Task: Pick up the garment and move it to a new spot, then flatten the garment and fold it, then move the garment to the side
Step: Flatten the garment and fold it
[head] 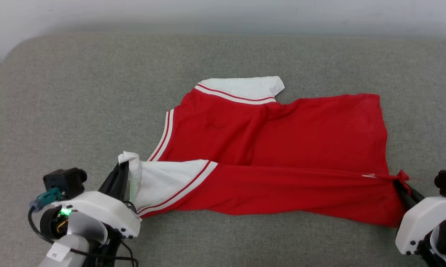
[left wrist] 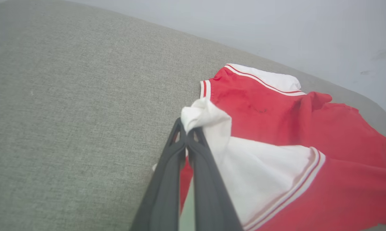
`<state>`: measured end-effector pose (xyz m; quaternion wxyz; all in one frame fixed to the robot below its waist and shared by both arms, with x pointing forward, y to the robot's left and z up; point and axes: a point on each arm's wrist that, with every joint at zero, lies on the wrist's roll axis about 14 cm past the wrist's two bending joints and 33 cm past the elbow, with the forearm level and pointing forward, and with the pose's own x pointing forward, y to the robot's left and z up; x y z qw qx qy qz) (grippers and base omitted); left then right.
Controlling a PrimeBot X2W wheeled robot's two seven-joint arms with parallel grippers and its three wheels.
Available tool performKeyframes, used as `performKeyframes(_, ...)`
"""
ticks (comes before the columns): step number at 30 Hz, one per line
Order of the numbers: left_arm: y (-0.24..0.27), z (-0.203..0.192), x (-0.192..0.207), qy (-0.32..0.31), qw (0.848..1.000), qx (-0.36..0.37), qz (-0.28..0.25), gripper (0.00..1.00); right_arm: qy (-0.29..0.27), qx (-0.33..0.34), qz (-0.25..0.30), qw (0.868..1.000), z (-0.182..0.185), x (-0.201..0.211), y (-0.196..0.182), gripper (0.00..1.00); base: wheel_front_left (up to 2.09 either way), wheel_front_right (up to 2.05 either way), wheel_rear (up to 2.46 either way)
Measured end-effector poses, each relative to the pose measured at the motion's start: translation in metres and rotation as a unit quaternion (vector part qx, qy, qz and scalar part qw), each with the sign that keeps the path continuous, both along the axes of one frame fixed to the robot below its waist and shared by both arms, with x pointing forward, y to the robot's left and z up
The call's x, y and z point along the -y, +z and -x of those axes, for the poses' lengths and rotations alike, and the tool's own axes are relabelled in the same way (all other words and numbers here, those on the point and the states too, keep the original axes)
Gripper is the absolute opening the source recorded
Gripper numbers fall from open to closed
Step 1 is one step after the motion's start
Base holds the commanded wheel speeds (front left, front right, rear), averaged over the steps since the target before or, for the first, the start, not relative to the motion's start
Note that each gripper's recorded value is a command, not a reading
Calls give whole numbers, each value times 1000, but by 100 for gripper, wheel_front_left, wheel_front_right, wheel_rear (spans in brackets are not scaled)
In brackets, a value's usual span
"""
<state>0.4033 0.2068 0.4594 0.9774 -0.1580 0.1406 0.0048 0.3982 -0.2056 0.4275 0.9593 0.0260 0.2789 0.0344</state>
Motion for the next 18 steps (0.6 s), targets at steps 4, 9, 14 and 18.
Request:
performKeyframes(4,-43,-15,10,-15,998,-52,19,0,4,-30,-2,1000,-8,-3,-30,0,0,0,0)
performKeyframes(9,-68,-16,14,-28,996,-87,25,0,4,-22,-12,1000,-12,-7,-41,92,0,0,0)
performKeyframes(14,-67,-18,13,-29,996,-81,23,100,2,41,-30,999,-21,-12,-23,100,0,0,0)
performKeyframes(18,-52,-19,4,-16,998,-56,15,100,-5,127,-36,991,-28,-11,9,100,0,0,0)
